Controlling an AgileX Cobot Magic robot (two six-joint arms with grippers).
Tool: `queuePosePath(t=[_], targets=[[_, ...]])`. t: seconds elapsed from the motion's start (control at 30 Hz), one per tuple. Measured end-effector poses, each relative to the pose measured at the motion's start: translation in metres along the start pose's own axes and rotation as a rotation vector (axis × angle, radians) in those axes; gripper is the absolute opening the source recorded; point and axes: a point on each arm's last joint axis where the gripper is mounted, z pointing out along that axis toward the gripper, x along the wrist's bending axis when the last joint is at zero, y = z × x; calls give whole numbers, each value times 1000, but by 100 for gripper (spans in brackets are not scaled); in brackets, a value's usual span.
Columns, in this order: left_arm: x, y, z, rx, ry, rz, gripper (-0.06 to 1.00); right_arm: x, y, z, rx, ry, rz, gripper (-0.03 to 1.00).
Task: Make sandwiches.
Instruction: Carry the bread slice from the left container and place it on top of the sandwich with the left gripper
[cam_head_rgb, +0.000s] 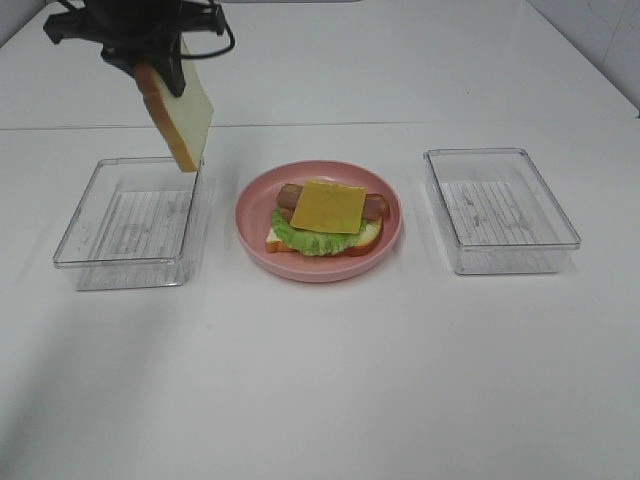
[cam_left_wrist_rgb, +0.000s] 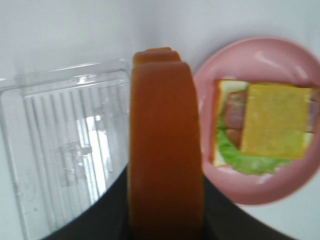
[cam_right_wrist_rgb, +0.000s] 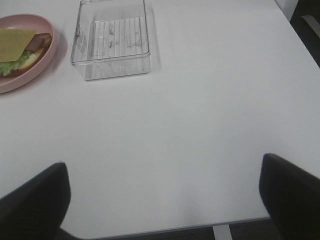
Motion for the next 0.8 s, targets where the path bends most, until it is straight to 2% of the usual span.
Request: queuePosePath(t=[0.03,0.1,0.2,0.27,0.37,0.43,0.5,0.53,0.57,0.63,0.8], targets=[[0,0,0,0,0,0,19,0,0,0,0,0,0,98],[-15,-3,-26,-19,-150,14,19,0,0,0,0,0,0,98],[-17,-3,-27,-15,-178,19,19,0,0,0,0,0,0,98],[-27,-5,-10,37,-279,22,19,0,0,0,0,0,0,98],[-30,-6,-4,54,-302,25,19,0,0,0,0,0,0,98],[-47,-10,26,96,-401,38,19,0,0,0,0,0,0,98],[-51,-11,34,101,-424,38,19,0,0,0,0,0,0,98],[-61,-13,44,88,-477,34,19,0,0,0,0,0,0,98],[-61,-13,44,88,-477,34,19,0,0,0,0,0,0,98],[-72,-19,56,61,-536,28,19,0,0,0,0,0,0,98],[-80,-26,76,2,-586,-18,19,0,0,0,0,0,0,98]])
